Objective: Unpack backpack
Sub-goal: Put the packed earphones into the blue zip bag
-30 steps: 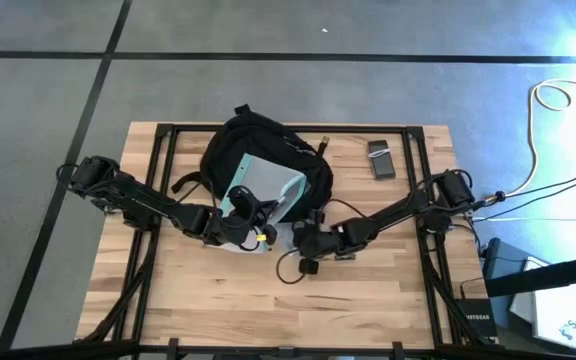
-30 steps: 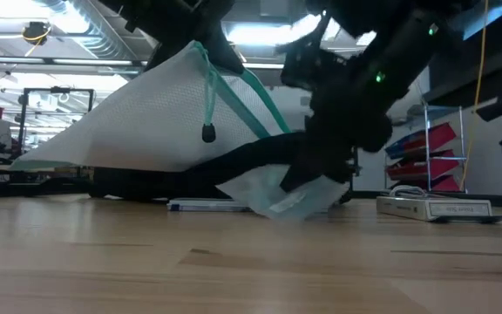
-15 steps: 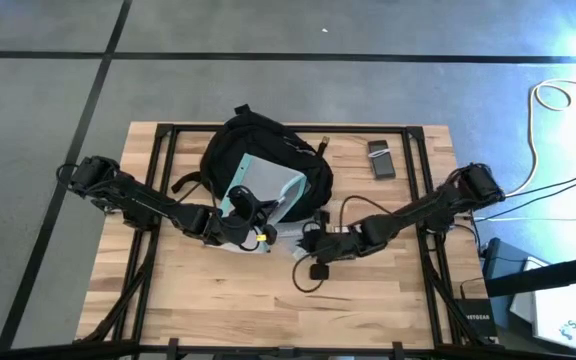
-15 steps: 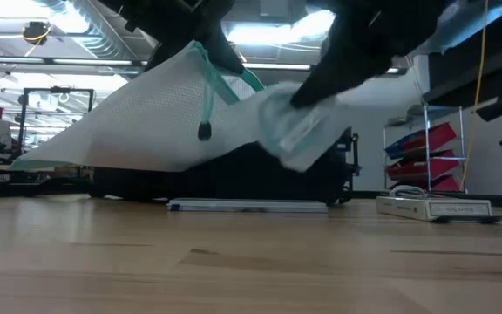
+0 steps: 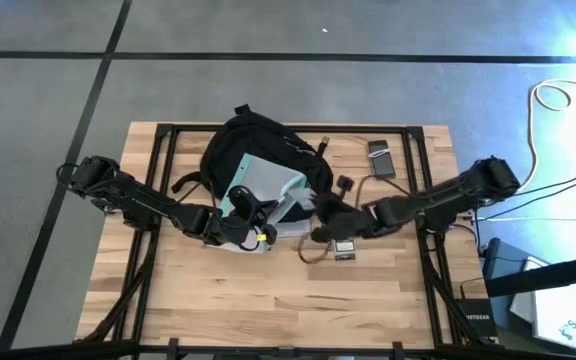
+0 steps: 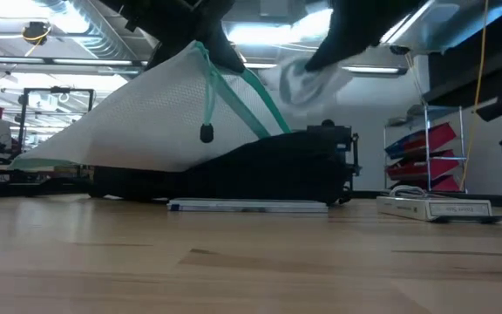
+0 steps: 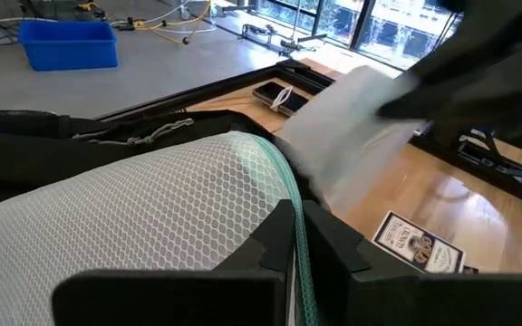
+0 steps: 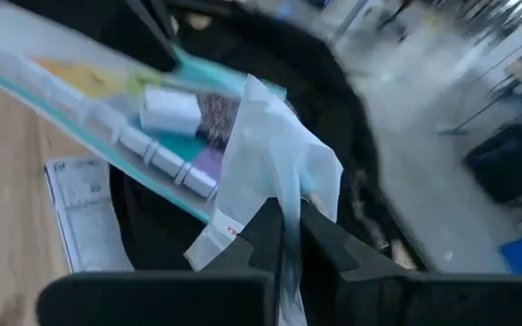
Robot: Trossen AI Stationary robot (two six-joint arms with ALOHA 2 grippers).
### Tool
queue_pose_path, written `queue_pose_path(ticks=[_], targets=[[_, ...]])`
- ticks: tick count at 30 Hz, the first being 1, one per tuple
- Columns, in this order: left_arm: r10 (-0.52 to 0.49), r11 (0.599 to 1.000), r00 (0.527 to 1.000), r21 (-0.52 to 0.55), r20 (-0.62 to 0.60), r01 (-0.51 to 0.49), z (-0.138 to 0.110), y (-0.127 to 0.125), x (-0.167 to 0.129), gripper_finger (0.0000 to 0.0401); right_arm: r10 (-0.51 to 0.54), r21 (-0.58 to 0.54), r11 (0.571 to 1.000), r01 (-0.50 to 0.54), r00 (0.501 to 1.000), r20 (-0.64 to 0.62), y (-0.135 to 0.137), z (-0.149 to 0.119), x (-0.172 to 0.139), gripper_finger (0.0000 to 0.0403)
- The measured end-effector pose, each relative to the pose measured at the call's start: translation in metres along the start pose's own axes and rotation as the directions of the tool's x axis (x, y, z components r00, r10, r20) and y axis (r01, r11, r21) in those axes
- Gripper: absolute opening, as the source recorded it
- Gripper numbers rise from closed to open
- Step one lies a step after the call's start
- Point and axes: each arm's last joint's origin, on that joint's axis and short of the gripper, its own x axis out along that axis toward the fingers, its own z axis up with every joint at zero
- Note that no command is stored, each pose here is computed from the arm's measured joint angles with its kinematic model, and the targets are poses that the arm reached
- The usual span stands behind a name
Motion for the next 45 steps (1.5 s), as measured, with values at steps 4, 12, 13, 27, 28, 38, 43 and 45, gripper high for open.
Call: queue_pose_path(ticks=[4, 12, 13, 27, 28, 38, 43, 45], targets=[[0.0, 1.0, 1.0, -0.003, 0.0, 0.0, 0.0, 0.0, 0.0, 0.0006, -0.005, 0.001, 1.0, 0.005, 0.998, -0.059, -0.001, -0.007, 0.024, 0.0001], [0.0, 1.0, 1.0, -0.003, 0.0, 0.0, 0.0, 0.0, 0.0, 0.0006, 0.096, 0.038, 0.994, -0.099, 0.993, 0.076, 0.003, 0.005, 0.065, 0.0], [0.0, 1.0, 1.0, -0.003, 0.0, 0.0, 0.0, 0.0, 0.0, 0.0006, 0.107, 0.035, 0.993, -0.111, 0.99, 0.095, 0.004, 0.006, 0.067, 0.0], [0.002, 1.0, 1.0, -0.002, -0.001, -0.002, 0.0, 0.0, 0.0, 0.0006, 0.126, 0.094, 0.984, -0.15, 0.968, 0.218, 0.005, 0.008, 0.099, 0.0001], [0.002, 1.0, 1.0, -0.002, 0.0, -0.002, 0.0, 0.0, 0.0, 0.0006, 0.14, 0.103, 0.98, -0.17, 0.959, 0.248, 0.005, 0.011, 0.098, 0.0001], [0.005, 1.0, 1.0, 0.011, -0.009, -0.004, -0.001, 0.0, 0.0, 0.0006, 0.015, 0.023, 1.0, -0.02, 0.98, 0.196, -0.011, 0.02, 0.069, 0.0004], [0.012, 1.0, 1.0, 0.012, -0.01, -0.012, -0.001, 0.002, 0.001, 0.0006, 0.031, 0.041, 0.998, -0.043, 0.969, 0.245, -0.009, 0.023, 0.075, 0.0004], [0.013, 1.0, 1.0, 0.007, -0.011, -0.013, -0.001, 0.002, 0.001, 0.0006, 0.051, 0.044, 0.997, -0.064, 0.967, 0.251, -0.004, 0.019, 0.084, 0.0005]])
